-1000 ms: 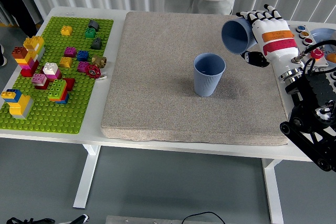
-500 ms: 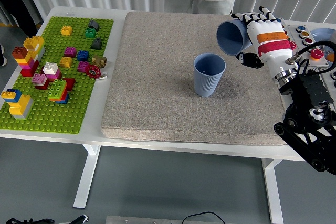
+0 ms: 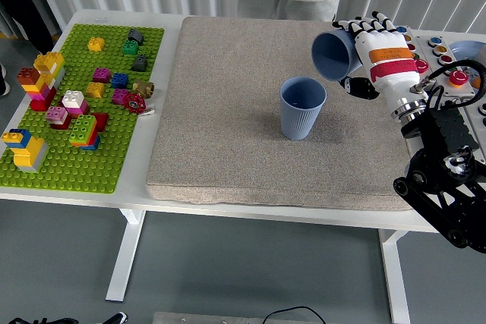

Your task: Pick cup pour cup place

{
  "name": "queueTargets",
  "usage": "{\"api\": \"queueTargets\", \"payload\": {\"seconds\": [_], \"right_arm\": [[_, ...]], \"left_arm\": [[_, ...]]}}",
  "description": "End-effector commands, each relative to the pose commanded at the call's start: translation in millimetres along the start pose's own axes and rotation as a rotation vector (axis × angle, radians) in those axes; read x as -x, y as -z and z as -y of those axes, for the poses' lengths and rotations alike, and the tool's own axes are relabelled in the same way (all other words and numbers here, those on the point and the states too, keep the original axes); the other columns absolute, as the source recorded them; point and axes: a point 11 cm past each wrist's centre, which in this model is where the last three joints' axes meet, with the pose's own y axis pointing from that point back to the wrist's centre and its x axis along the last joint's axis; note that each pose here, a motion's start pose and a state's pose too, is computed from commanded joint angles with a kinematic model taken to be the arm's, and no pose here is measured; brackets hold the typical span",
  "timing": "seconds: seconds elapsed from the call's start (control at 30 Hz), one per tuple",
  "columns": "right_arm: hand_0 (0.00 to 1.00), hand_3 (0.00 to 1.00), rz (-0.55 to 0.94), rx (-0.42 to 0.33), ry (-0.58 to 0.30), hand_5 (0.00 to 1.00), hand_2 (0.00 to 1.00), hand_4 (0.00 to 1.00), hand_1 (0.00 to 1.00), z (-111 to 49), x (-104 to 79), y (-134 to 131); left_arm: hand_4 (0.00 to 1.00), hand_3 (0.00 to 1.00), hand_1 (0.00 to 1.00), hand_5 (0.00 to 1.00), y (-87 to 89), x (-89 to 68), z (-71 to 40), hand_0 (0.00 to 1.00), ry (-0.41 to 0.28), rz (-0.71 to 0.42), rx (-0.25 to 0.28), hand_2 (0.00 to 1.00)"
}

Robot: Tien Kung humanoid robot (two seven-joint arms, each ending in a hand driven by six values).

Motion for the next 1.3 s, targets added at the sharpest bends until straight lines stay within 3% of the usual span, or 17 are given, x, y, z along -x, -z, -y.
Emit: {"api": "queueTargets", "payload": {"seconds": [0.27,0.6,0.93,1.3], "right_arm": [[0.98,0.763,0.027,0.021,-0.003,0.253,0.789,0.744,0.851,1.5,-2.7,-5.0],[0.936,0.761,0.193,0.079,-0.002,0.25,0.773,0.74,0.833,6.1,-15.5,-14.0],[0.903,0.757,0.281,0.103,0.04,0.253,0.768,0.736,0.815,3.7,-7.4,-10.8],[0.891,0.757,0.699,0.226,0.145,0.254,0.763,0.735,0.798,1.5,4.2,-22.4]], "left_arm": [[0.499,0.792,0.856,0.998,2.0,0.1,0.2,0.802,0.0,-0.002,-0.003,0.869],[0.499,0.792,0.856,0.998,0.3,-0.2,0.0,0.802,0.0,-0.001,0.0,0.869],[0.5,0.792,0.856,0.998,-0.4,-0.2,-0.1,0.802,-0.001,-0.001,0.002,0.869],[0.5,0.792,0.856,0.998,0.4,0.0,0.1,0.802,0.0,-0.003,0.002,0.869]]}}
